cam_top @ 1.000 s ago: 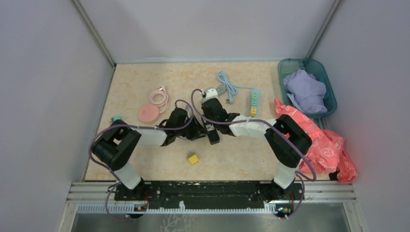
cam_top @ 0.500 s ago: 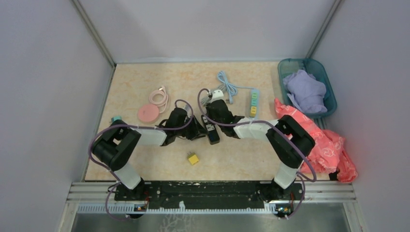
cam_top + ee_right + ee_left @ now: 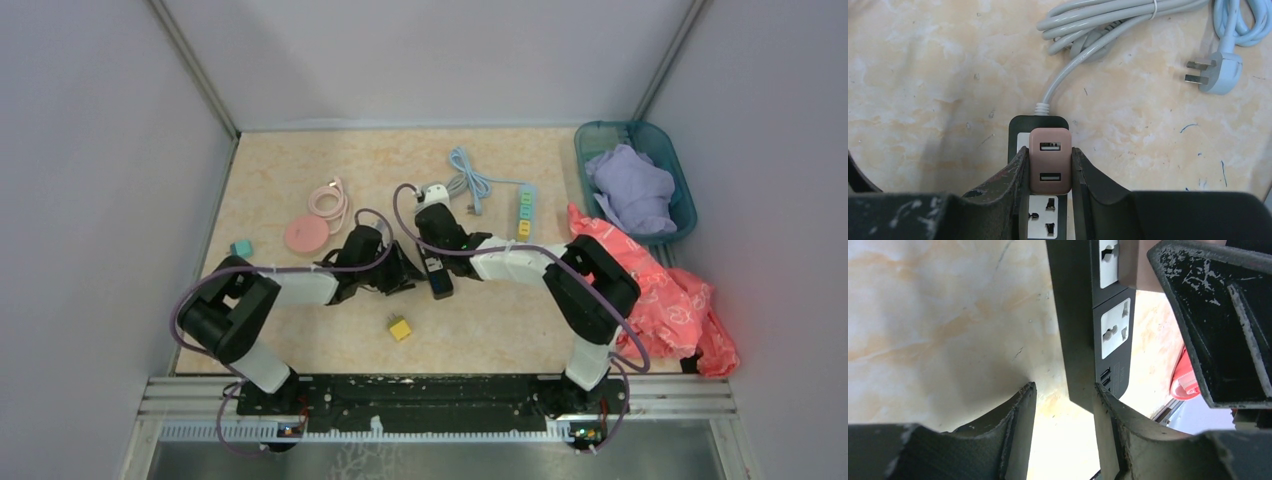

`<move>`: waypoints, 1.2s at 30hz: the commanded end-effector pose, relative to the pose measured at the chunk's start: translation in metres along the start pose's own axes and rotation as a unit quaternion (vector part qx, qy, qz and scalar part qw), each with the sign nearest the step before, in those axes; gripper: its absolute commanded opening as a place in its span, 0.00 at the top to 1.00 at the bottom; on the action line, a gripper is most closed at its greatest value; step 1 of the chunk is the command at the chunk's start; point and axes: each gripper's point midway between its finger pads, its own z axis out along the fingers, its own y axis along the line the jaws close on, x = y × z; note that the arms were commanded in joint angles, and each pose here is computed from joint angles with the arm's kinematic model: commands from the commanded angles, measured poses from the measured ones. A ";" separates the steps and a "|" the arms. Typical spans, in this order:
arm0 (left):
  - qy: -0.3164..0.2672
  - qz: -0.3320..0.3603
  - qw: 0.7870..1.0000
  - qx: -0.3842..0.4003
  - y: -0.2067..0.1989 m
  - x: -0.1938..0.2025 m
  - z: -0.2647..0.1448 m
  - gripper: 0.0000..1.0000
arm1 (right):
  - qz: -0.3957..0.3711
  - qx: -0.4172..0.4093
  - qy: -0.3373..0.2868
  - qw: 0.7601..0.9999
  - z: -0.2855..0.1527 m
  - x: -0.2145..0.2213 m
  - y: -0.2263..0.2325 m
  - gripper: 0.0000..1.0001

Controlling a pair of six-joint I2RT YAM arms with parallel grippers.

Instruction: Insert the plug

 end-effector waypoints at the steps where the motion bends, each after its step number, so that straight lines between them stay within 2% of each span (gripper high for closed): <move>1: -0.006 0.001 0.999 -0.034 0.020 0.002 -0.014 0.47 | -0.104 0.053 0.204 0.972 -0.021 0.121 -0.040 0.96; 7: -0.048 0.009 0.997 -0.068 0.033 -0.011 -0.038 0.34 | -0.082 0.024 0.156 0.984 -0.026 0.084 -0.022 0.78; 11: -0.081 0.016 0.993 -0.086 0.038 -0.022 -0.055 0.29 | -0.060 -0.008 0.103 0.993 -0.037 0.046 -0.008 0.59; 12: -0.090 0.017 0.992 -0.088 0.039 -0.027 -0.059 0.27 | -0.055 -0.018 0.090 0.994 -0.040 0.036 -0.004 0.49; 15: -0.107 0.021 0.989 -0.099 0.043 -0.033 -0.069 0.25 | -0.040 -0.041 0.049 0.997 -0.056 0.005 0.003 0.37; 21: -0.135 0.025 0.984 -0.113 0.050 -0.044 -0.086 0.20 | -0.026 -0.054 0.022 0.998 -0.076 -0.010 0.001 0.33; 36: -0.197 0.022 0.966 -0.163 0.069 -0.068 -0.135 0.01 | -0.010 -0.063 0.075 0.995 -0.062 0.051 0.010 0.30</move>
